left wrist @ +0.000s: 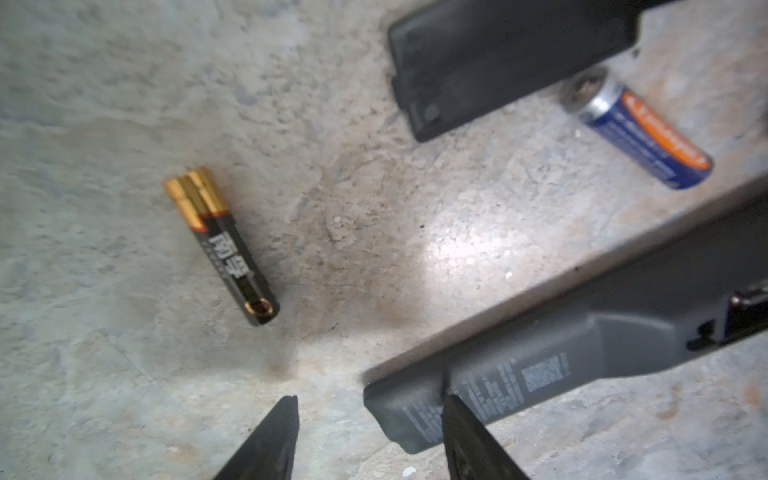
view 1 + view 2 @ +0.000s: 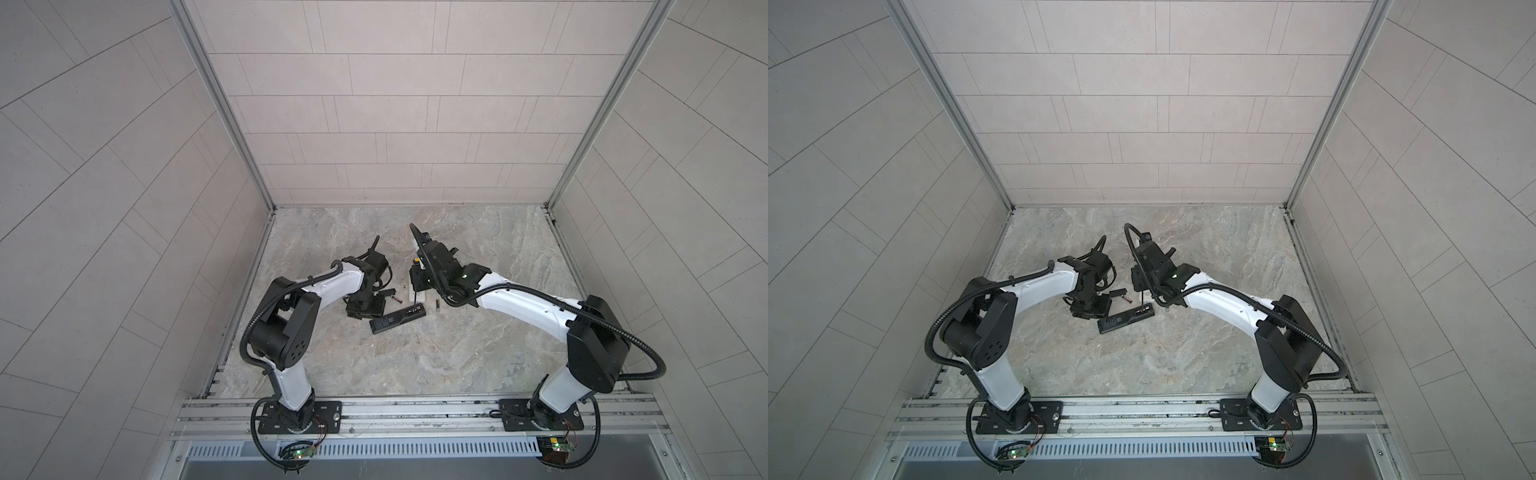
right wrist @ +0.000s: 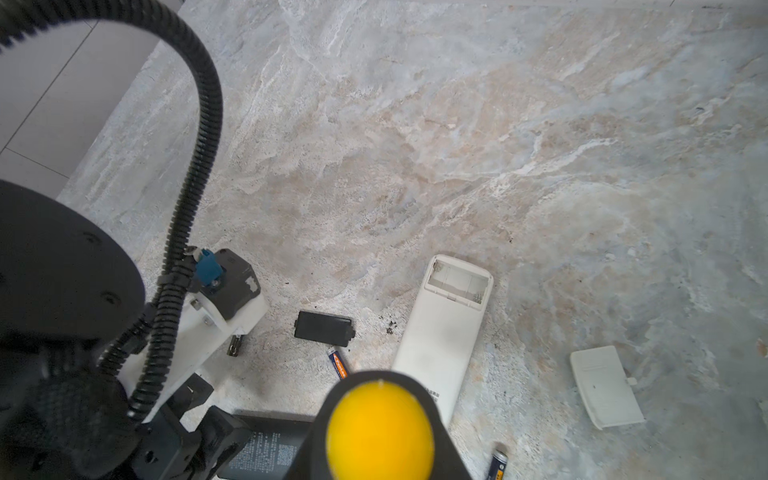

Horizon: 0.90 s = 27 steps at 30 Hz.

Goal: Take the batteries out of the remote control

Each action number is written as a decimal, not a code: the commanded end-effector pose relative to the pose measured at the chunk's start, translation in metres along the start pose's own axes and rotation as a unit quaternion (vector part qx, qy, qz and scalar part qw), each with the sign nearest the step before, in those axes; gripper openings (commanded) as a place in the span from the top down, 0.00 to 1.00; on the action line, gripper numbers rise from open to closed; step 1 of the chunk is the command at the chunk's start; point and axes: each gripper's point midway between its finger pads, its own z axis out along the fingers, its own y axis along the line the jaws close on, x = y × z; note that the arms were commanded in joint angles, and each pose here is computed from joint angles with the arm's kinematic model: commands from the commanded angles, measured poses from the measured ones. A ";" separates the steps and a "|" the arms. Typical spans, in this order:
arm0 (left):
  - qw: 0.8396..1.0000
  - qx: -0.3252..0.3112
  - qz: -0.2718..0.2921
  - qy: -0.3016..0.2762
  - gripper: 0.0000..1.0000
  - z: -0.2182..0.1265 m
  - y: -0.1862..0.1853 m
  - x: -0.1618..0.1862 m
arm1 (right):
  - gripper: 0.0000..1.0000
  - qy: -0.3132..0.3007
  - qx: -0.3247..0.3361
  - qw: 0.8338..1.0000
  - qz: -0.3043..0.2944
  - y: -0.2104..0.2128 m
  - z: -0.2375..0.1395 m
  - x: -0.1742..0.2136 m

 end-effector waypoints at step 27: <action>0.990 0.072 -0.119 0.009 0.37 -0.005 -0.005 0.017 | 1.00 -0.059 -0.097 0.983 -0.146 0.059 -0.016 -0.005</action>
